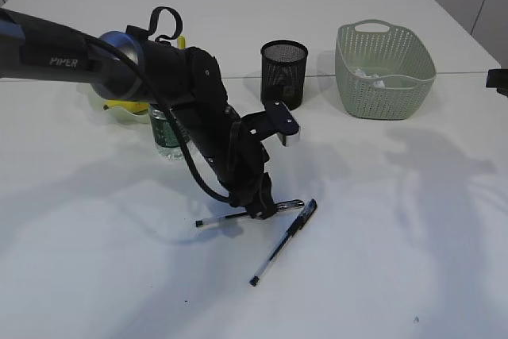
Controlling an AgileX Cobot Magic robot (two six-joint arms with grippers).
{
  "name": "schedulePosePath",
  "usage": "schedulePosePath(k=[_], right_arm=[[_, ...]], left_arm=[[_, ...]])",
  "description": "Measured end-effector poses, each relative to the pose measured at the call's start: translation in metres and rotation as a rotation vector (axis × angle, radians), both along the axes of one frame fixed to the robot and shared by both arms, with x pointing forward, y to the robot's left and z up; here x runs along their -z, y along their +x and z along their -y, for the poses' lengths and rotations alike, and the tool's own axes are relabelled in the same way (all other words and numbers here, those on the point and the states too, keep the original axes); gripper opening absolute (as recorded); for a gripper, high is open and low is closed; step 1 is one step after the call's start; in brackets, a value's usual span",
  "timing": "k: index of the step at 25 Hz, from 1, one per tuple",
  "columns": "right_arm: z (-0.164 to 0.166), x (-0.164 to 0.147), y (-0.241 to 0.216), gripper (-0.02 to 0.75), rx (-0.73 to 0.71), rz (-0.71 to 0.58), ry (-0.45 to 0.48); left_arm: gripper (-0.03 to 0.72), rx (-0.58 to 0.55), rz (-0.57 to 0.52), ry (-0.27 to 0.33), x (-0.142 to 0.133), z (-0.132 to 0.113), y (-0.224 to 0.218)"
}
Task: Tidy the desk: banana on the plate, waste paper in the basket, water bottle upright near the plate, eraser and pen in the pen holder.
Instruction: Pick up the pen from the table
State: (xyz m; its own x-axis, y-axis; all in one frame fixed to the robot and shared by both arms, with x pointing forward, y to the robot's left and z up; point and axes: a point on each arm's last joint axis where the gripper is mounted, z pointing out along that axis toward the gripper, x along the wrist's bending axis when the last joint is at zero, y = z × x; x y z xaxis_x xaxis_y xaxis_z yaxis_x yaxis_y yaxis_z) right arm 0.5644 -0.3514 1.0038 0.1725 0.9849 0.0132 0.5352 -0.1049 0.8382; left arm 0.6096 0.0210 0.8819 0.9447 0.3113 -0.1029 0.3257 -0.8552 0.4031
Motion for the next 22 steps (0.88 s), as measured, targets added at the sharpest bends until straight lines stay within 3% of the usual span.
schedulePosePath(k=[8, 22], right_arm=[[0.0000, 0.0000, 0.0000, 0.299, 0.000, 0.000, 0.000], [0.0000, 0.0000, 0.0000, 0.299, 0.000, 0.000, 0.000]], left_arm=[[0.032, 0.005, 0.002, 0.004, 0.0001, -0.0003, 0.0000], [0.025, -0.013, -0.002, -0.017, -0.0006, 0.0013, 0.0003]])
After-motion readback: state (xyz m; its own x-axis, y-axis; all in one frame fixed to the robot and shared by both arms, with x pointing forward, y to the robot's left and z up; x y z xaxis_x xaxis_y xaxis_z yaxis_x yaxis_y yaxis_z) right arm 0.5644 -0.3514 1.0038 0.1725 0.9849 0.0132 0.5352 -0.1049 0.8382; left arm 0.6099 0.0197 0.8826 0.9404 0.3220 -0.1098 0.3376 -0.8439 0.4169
